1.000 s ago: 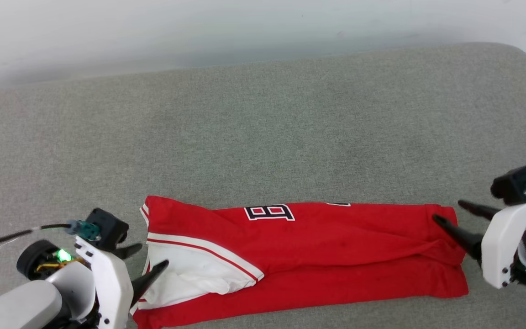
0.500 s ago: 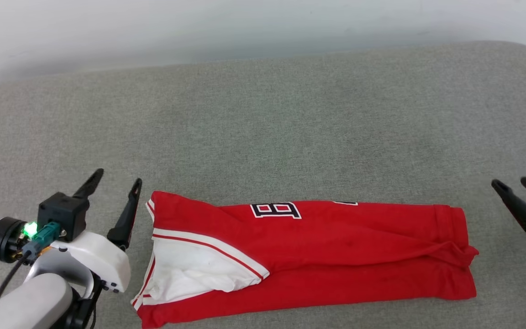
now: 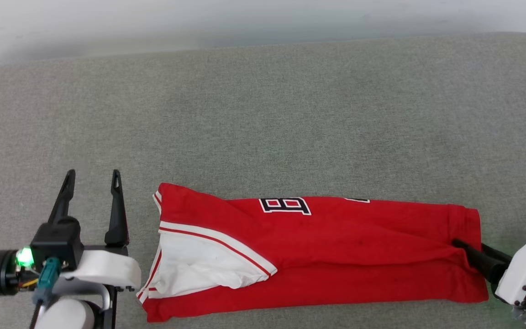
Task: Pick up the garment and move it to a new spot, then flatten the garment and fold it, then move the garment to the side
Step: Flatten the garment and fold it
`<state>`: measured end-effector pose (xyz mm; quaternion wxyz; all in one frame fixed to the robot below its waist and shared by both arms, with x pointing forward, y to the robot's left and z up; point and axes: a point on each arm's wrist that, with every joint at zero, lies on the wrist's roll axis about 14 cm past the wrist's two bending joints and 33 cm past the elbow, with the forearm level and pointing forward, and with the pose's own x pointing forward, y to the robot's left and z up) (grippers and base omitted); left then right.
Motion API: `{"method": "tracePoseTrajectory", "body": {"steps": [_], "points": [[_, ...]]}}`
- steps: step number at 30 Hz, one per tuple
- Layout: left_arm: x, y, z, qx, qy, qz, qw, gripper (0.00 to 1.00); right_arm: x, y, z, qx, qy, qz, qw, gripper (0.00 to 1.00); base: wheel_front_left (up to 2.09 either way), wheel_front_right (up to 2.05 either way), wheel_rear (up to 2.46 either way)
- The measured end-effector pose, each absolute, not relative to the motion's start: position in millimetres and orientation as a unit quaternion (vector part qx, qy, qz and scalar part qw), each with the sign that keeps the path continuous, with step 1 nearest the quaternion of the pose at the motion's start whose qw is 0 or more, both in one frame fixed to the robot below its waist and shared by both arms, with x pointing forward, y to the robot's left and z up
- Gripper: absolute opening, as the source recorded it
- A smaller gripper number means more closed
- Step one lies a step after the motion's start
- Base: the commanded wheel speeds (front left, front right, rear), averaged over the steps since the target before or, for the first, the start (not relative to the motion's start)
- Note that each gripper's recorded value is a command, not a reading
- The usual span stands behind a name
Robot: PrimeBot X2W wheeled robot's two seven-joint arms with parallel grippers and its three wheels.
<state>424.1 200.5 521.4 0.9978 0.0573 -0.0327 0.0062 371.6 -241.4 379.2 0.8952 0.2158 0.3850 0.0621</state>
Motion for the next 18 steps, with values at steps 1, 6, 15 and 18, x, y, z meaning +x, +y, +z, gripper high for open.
{"method": "tracePoseTrajectory", "body": {"steps": [1,6,15,18], "points": [[422,201,520,0.055,-0.034,0.012,0.998,1.00,370,-236,376,0.220,0.392,0.066,0.891,1.00,0.00,0.00,0.00],[411,201,518,0.061,-0.047,0.027,0.997,1.00,363,-217,367,0.240,0.419,0.086,0.872,1.00,0.00,0.00,0.00],[398,211,525,0.071,-0.072,0.082,0.992,1.00,360,-193,365,0.252,0.432,0.115,0.859,0.95,0.00,0.00,0.00],[392,214,525,0.070,-0.073,0.098,0.990,1.00,361,-189,365,0.253,0.430,0.118,0.859,0.01,0.00,0.00,0.00]]}}
